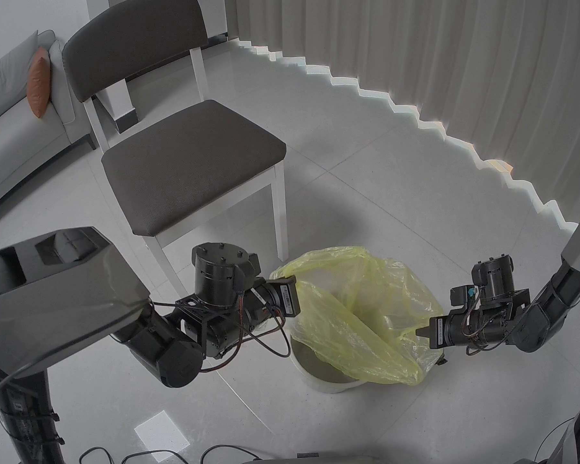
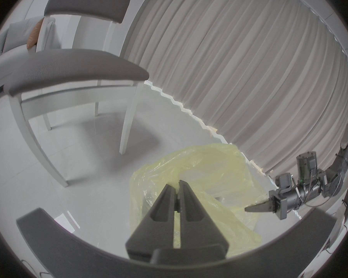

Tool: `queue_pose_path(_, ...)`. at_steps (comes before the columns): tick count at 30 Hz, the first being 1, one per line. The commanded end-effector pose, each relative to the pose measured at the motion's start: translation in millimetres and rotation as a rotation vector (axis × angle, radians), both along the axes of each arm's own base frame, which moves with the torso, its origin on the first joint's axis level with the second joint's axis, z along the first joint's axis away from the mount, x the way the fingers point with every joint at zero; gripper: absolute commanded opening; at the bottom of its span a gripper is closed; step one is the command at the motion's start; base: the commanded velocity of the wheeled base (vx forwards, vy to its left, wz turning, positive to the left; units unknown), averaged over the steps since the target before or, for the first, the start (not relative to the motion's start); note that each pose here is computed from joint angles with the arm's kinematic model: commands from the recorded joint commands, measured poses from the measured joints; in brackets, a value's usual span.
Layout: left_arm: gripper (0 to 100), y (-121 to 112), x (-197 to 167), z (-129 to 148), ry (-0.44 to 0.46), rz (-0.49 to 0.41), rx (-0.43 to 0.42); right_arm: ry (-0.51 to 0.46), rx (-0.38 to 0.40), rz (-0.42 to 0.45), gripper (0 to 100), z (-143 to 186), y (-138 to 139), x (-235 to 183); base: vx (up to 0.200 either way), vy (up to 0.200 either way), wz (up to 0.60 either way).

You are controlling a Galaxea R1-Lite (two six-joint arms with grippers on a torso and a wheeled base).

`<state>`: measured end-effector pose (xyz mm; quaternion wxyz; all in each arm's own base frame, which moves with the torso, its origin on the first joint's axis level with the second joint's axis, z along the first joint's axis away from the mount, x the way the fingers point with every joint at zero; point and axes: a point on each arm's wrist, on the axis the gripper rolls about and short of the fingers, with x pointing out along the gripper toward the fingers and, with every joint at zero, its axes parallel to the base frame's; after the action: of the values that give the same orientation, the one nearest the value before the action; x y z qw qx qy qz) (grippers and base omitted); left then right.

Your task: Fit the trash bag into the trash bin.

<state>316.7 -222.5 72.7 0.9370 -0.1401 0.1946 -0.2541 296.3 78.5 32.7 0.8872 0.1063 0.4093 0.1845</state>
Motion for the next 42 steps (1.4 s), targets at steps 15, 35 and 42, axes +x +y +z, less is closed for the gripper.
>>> queue_pose_path(15, 0, 24, -19, -29, 0.124, -0.011, 0.059, 0.139, -0.078, 0.032, 0, -30, -12, -27, 0.000, 0.000, 0.00)
queue_pose_path(35, 0, 41, -52, -27, 0.163, -0.016, 0.084, 0.194, -0.121, 0.074, 0, -18, -13, -49, 0.000, 0.000, 0.00)
queue_pose_path(42, 0, 47, -71, -37, 0.181, -0.035, 0.101, 0.233, -0.135, 0.113, 0, -28, -4, -53, 0.000, 0.000, 0.00)
